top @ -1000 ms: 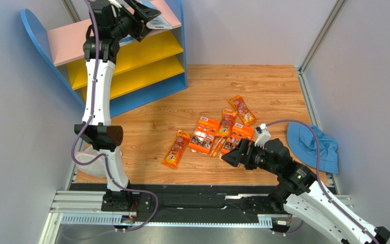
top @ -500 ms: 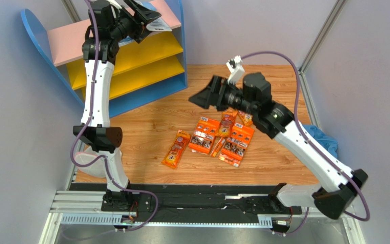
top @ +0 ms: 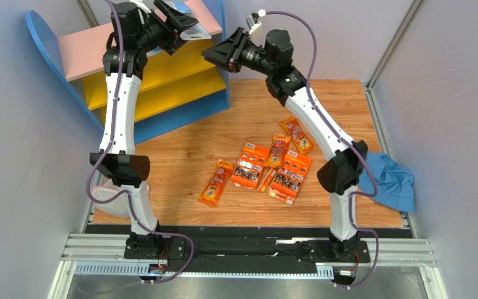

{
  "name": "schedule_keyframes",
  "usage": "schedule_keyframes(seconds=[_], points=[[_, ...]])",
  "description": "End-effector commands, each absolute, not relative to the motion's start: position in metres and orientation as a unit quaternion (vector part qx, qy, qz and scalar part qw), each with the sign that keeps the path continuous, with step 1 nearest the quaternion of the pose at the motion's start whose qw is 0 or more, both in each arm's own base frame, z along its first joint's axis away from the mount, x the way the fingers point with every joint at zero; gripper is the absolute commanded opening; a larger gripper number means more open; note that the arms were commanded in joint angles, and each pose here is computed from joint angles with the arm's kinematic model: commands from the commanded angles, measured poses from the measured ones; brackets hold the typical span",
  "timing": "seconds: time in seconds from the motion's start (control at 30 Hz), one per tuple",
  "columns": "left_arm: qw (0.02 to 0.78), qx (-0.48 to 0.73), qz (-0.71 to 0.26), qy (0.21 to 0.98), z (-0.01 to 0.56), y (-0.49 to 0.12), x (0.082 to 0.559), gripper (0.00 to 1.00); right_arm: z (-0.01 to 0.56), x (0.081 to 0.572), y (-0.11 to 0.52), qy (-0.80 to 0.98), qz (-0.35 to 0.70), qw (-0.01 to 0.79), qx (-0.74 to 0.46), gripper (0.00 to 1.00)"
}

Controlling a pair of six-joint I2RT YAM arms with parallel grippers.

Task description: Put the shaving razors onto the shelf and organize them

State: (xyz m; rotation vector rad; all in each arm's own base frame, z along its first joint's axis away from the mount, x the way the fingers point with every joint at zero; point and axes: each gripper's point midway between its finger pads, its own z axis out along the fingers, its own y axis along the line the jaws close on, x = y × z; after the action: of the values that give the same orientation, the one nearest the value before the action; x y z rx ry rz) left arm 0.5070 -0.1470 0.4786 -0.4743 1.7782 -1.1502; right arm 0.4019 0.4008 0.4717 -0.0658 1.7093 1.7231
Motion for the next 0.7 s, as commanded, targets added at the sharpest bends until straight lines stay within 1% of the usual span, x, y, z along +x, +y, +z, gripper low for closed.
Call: schedule_keyframes(seconds=[0.0,0.03,0.07,0.17,0.23,0.43,0.47,0.57,0.67], points=[[0.498,-0.152,-0.488,0.7,0.517,-0.151,0.483,0.83,0.494,0.414,0.418,0.63,0.714,0.305,-0.011,0.34],[0.498,-0.149,-0.491,0.7,0.518,-0.152,0.482,0.83,0.5,0.42,0.418,0.62,0.721,0.309,-0.003,0.32],[0.499,-0.148,-0.491,0.699,0.519,-0.152,0.481,0.83,0.496,0.426,0.418,0.62,0.724,0.303,0.009,0.3],[0.499,-0.148,-0.492,0.698,0.521,-0.152,0.48,0.83,0.484,0.444,0.418,0.617,0.729,0.295,0.037,0.26],[0.496,-0.148,-0.495,0.698,0.52,-0.153,0.48,0.84,0.476,0.453,0.419,0.617,0.73,0.291,0.047,0.25],[0.488,-0.147,-0.499,0.701,0.516,-0.155,0.48,0.84,0.481,0.468,0.42,0.593,0.747,0.293,0.067,0.24],[0.488,-0.147,-0.5,0.7,0.517,-0.155,0.48,0.84,0.471,0.476,0.424,0.596,0.746,0.288,0.075,0.24],[0.492,-0.143,-0.498,0.699,0.519,-0.155,0.479,0.83,0.474,0.484,0.421,0.584,0.756,0.284,0.085,0.23],[0.498,-0.137,-0.496,0.698,0.521,-0.155,0.478,0.83,0.465,0.493,0.42,0.583,0.757,0.28,0.093,0.23]])
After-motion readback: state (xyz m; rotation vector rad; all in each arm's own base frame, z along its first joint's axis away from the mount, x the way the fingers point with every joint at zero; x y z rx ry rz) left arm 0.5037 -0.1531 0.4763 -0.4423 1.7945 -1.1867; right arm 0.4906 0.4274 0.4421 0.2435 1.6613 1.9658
